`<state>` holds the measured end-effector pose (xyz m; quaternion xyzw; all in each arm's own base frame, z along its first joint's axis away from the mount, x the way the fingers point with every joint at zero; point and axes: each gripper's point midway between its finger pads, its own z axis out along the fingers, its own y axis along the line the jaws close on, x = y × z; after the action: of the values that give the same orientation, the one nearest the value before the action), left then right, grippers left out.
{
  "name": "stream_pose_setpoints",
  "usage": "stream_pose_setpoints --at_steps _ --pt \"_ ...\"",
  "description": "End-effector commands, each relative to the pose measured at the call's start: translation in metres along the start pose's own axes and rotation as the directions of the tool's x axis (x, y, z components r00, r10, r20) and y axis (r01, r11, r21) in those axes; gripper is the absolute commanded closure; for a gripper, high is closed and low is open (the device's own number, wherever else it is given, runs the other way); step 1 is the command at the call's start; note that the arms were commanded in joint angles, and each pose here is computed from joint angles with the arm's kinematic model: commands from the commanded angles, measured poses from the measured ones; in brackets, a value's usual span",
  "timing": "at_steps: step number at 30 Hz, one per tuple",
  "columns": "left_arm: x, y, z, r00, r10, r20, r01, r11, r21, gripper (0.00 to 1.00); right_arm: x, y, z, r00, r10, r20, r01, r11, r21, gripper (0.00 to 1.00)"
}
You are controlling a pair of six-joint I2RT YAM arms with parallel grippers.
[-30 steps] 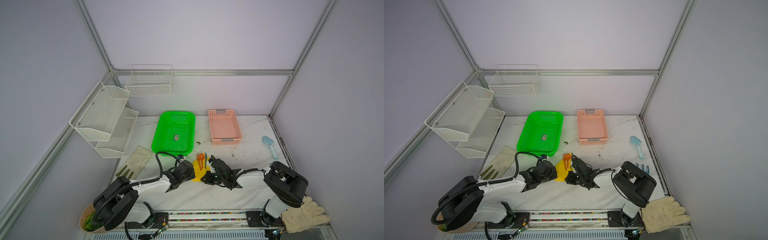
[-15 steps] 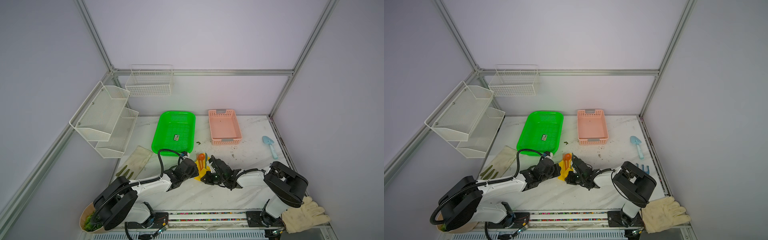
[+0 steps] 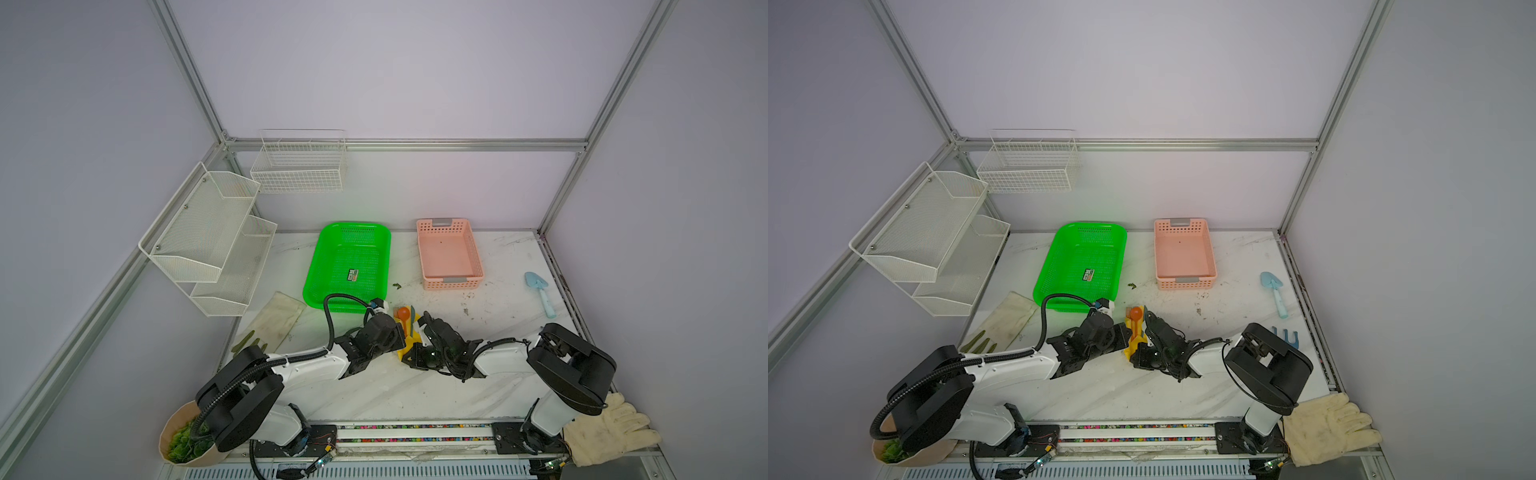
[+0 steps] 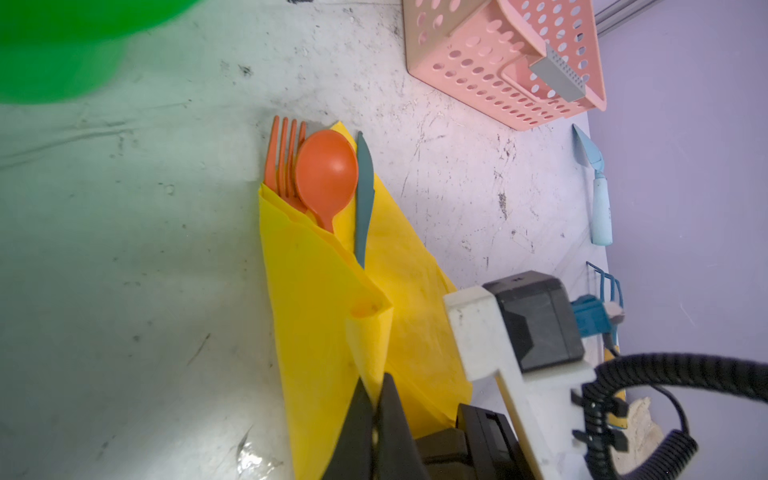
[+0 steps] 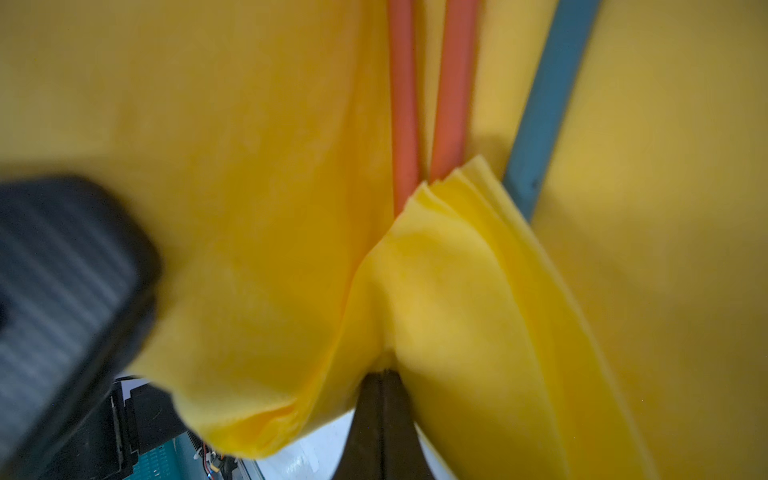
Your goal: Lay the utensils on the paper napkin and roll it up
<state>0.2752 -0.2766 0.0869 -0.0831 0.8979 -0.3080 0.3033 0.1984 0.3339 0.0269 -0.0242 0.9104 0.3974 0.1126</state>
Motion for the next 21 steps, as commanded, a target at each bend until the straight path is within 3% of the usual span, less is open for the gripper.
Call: stream_pose_setpoints --at_steps 1,18,21 --pt "-0.026 -0.048 0.0 0.998 -0.015 0.058 0.008 0.992 0.123 0.95 0.013 -0.019 0.002 0.999 0.037 -0.03 -0.035 0.998 0.051 1.0" --pt "-0.009 -0.046 0.029 1.0 -0.009 0.012 0.008 0.994 0.111 0.96 0.013 -0.018 -0.001 0.999 0.042 -0.023 -0.041 0.998 0.041 1.0" --pt "-0.005 -0.042 0.036 1.0 -0.009 -0.001 0.009 0.995 0.101 0.96 0.013 -0.019 -0.003 0.999 0.042 -0.019 -0.041 0.998 0.045 0.94"
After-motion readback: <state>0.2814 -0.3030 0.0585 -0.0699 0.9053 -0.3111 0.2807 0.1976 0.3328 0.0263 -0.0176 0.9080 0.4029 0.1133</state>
